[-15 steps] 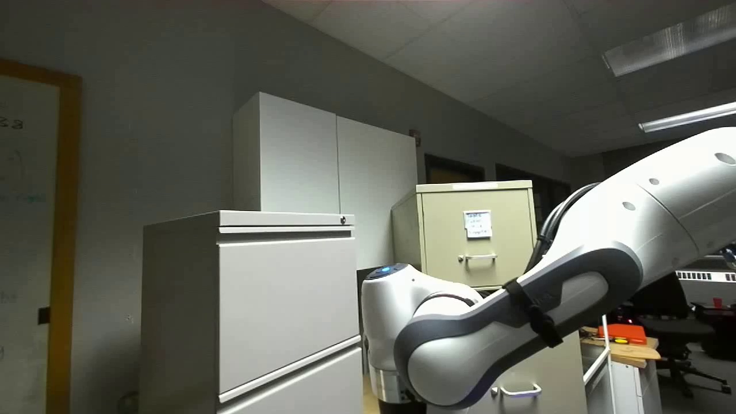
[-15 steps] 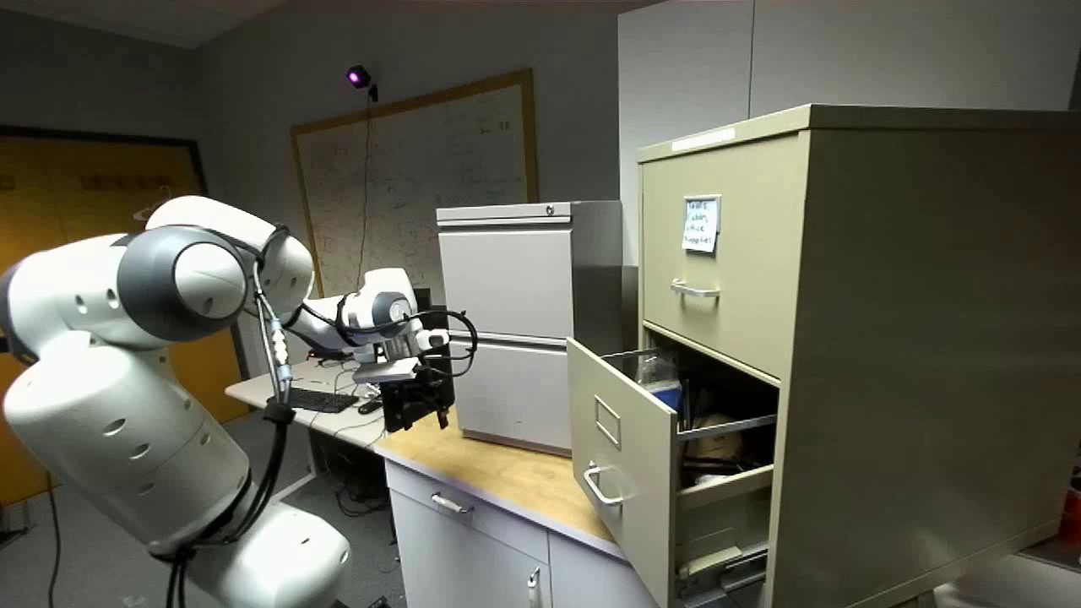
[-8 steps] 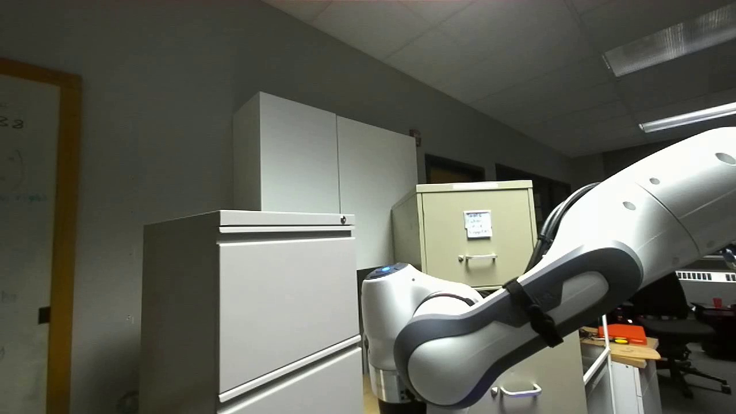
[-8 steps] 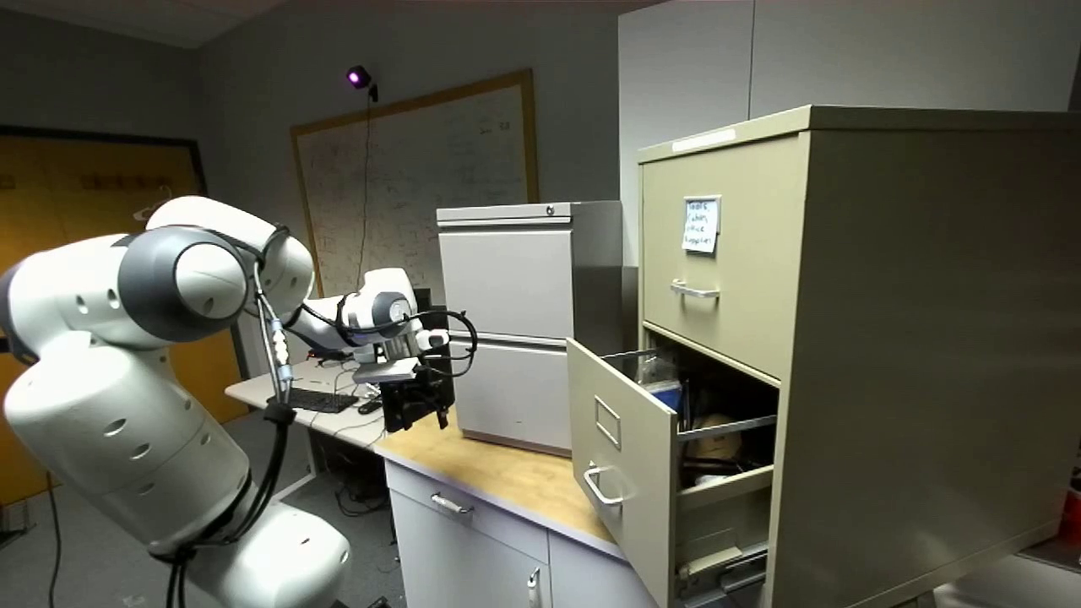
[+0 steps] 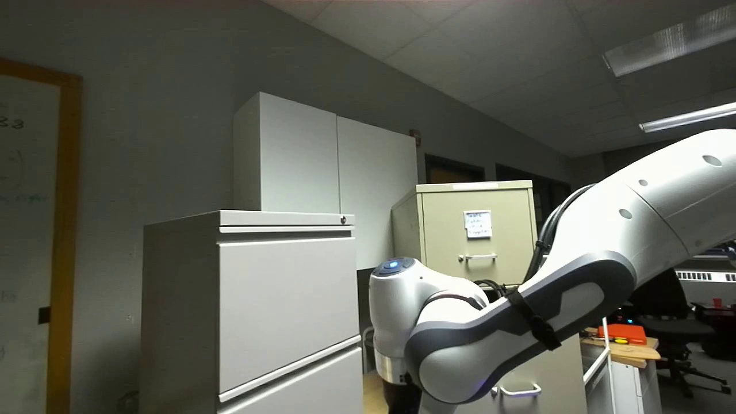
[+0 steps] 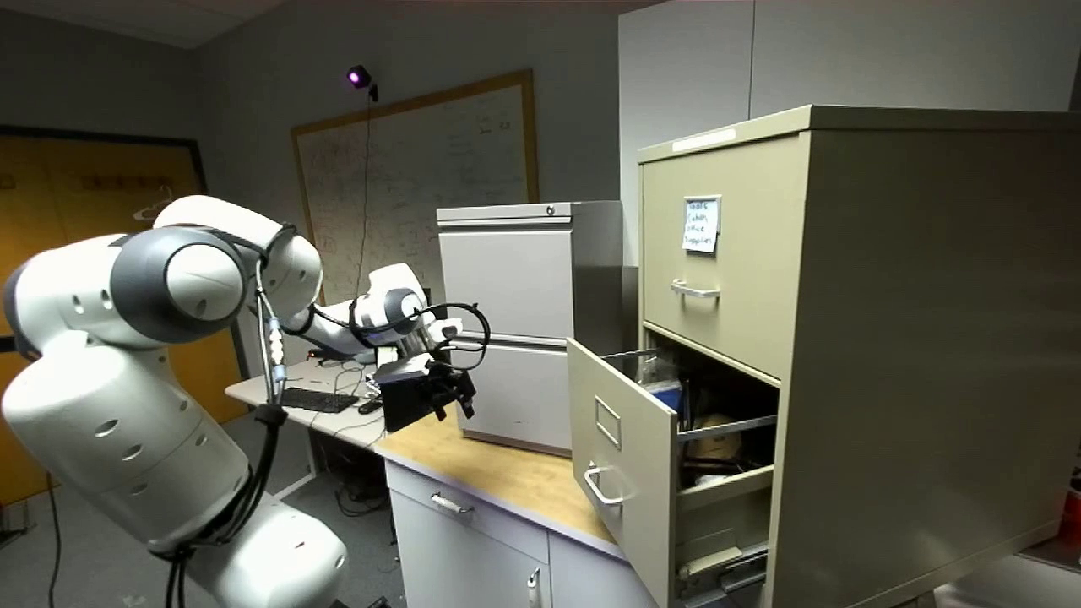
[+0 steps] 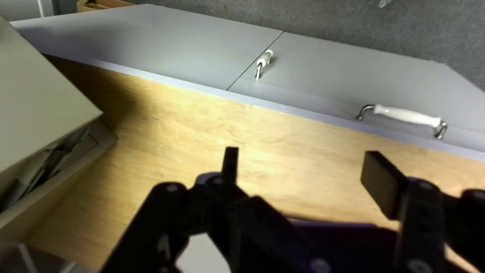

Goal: Close the bottom drawer of the right cabinet

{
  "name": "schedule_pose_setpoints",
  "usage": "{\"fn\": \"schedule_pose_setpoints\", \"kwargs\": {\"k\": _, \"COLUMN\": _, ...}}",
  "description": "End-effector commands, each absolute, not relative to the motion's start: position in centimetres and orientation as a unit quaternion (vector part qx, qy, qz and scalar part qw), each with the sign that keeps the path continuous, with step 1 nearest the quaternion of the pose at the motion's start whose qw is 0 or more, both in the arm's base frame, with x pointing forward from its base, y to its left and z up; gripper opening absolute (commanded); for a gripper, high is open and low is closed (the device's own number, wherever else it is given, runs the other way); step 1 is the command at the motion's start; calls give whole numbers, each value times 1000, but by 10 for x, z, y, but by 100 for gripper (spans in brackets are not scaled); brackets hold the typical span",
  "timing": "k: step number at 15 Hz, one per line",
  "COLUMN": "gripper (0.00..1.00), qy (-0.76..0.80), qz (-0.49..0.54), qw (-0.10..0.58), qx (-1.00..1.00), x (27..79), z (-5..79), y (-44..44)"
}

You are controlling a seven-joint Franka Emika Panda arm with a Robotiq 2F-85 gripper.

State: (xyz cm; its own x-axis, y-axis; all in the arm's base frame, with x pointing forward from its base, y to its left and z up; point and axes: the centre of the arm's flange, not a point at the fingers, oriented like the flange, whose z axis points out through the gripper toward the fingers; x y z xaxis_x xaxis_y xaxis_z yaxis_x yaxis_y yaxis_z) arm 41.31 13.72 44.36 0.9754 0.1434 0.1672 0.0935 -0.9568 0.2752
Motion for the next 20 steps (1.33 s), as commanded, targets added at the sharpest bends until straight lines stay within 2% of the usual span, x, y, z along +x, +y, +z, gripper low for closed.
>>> {"fn": "schedule_pose_setpoints", "kwargs": {"k": 1, "gripper": 55, "qy": -19, "qz": 132, "qw": 155, "qx": 979, "x": 428, "z": 450, "y": 93}}
{"fn": "schedule_pose_setpoints", "kwargs": {"k": 8, "gripper": 1, "qy": -158, "qz": 168, "qw": 191, "qx": 954, "x": 434, "z": 441, "y": 15}}
{"fn": "schedule_pose_setpoints", "kwargs": {"k": 20, "gripper": 0, "qy": -359, "qz": 276, "qw": 251, "qx": 855, "x": 441, "z": 450, "y": -43}}
